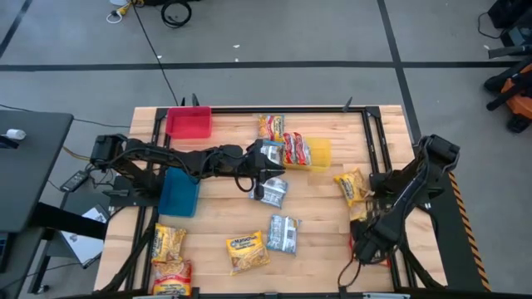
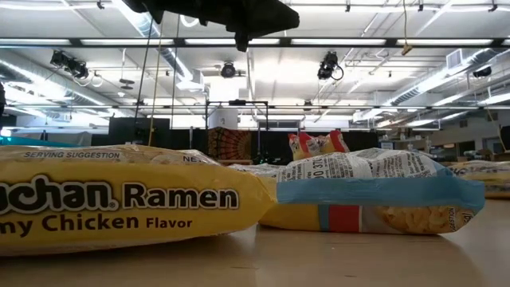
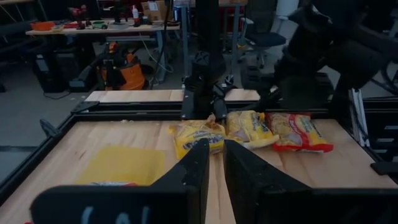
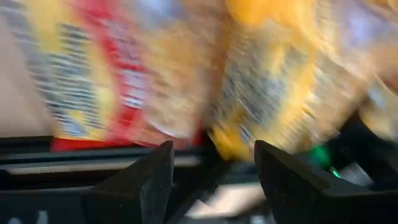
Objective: Sort Maruchan noodles
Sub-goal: Put the red noodle pack into the yellow bin
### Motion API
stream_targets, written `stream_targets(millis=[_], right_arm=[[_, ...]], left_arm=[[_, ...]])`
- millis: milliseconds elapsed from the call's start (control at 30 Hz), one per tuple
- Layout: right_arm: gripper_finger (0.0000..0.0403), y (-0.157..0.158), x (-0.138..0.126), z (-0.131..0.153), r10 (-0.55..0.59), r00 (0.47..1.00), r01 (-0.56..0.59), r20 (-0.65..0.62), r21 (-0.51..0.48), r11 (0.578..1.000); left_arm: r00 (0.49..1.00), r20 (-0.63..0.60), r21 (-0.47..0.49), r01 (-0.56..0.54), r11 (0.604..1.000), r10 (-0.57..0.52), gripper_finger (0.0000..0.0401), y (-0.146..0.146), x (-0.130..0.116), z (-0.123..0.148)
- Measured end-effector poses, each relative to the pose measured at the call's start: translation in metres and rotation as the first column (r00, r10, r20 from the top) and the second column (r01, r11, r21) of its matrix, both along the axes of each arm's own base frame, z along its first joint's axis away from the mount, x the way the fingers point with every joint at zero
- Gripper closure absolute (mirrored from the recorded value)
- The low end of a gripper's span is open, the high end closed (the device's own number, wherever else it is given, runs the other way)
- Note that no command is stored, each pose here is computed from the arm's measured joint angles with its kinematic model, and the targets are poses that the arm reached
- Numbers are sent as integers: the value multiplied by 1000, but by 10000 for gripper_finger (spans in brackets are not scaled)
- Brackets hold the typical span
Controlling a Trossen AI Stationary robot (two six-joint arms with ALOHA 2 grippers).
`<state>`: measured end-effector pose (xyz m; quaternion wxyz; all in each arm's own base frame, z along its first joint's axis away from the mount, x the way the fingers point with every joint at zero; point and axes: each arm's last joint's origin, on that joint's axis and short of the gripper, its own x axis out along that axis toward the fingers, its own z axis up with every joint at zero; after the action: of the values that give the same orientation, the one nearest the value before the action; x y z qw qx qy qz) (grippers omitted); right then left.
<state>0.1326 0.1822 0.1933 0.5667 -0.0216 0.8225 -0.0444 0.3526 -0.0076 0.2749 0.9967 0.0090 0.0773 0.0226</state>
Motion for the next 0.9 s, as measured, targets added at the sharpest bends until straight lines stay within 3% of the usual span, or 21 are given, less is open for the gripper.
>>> stream_targets(millis=[133,233,300,400,567,900], right_arm=[[174,7,-1,3,-61,998,61,-6,108,992],[174,27,5,2,-111,990,84,91,260,962],[174,40,6,-1,-119,974,57,191,304,951],[174,46,3,-13,-94,973,44,213,230,972],[174,38,-3,-31,-4,1000,3,14,106,994],[175,27,17,-57,332,939,-316,-91,155,936]], left_arm=[[1000,-6,-17,-2,1000,2,349,0,0,-1],[1000,-14,-23,-1,1000,0,349,-1,0,-2],[1000,-14,-17,1,1000,-2,349,-2,0,-2],[1000,-15,0,5,1000,-5,349,-2,0,-2],[1000,-15,2,5,1000,-5,349,-2,0,-2],[1000,-25,2,5,1000,-5,349,-2,0,-3]])
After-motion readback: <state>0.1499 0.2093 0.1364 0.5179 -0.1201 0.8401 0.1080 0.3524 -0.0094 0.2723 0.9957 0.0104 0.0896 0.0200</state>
